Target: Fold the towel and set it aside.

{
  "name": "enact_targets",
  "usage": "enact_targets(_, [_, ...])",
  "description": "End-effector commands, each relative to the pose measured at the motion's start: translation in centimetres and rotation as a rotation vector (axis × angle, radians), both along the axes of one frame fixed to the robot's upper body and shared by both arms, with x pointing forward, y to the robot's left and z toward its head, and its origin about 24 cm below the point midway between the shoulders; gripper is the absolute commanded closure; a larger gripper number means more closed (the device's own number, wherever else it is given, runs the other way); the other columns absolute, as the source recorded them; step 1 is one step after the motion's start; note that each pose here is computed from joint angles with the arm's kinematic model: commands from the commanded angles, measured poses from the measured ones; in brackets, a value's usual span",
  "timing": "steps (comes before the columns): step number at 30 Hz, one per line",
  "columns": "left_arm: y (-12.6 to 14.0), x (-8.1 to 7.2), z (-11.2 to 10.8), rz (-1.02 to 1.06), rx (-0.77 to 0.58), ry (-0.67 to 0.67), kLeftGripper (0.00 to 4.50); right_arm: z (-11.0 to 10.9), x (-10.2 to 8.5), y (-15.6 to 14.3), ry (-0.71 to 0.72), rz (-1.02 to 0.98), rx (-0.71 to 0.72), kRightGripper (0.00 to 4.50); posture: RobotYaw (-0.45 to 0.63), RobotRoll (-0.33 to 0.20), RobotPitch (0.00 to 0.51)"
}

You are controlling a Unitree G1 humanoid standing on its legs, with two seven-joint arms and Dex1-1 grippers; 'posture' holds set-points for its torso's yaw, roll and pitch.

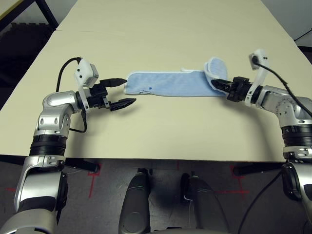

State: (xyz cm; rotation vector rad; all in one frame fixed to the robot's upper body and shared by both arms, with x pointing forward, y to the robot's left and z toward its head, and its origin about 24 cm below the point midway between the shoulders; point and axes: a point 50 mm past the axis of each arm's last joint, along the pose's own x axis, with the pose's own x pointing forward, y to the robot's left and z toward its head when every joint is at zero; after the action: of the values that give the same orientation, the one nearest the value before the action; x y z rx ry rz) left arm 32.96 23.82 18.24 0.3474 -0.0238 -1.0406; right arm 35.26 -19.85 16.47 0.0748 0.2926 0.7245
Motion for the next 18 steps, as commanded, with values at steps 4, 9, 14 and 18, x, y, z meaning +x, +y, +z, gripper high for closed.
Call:
enact_targets(4, [0.0,0.0,-0.1,-0.001,0.029,0.011,0.00,-0.6,-0.2,0.2,-0.009,0.023,-0.063,4.48,0.02,0.000,0.179])
enact_targets(9, [-0.1,0.0,-0.2,-0.002,0.028,0.013,0.00,-1.0,0.1,1.8,-0.008,0.059,-0.067,4.48,0.02,0.000,0.180])
enact_targets(14, [-0.1,0.0,-0.1,-0.002,0.030,0.014,0.00,-1.2,0.3,3.0,0.006,0.073,-0.064,4.48,0.02,0.000,0.181])
enact_targets(18, [0.1,-0.2,-0.3,0.006,0.033,0.021,0.00,-0.6,0.6,4.4,0.016,0.062,0.022,3.44,0.03,0.000,0.179])
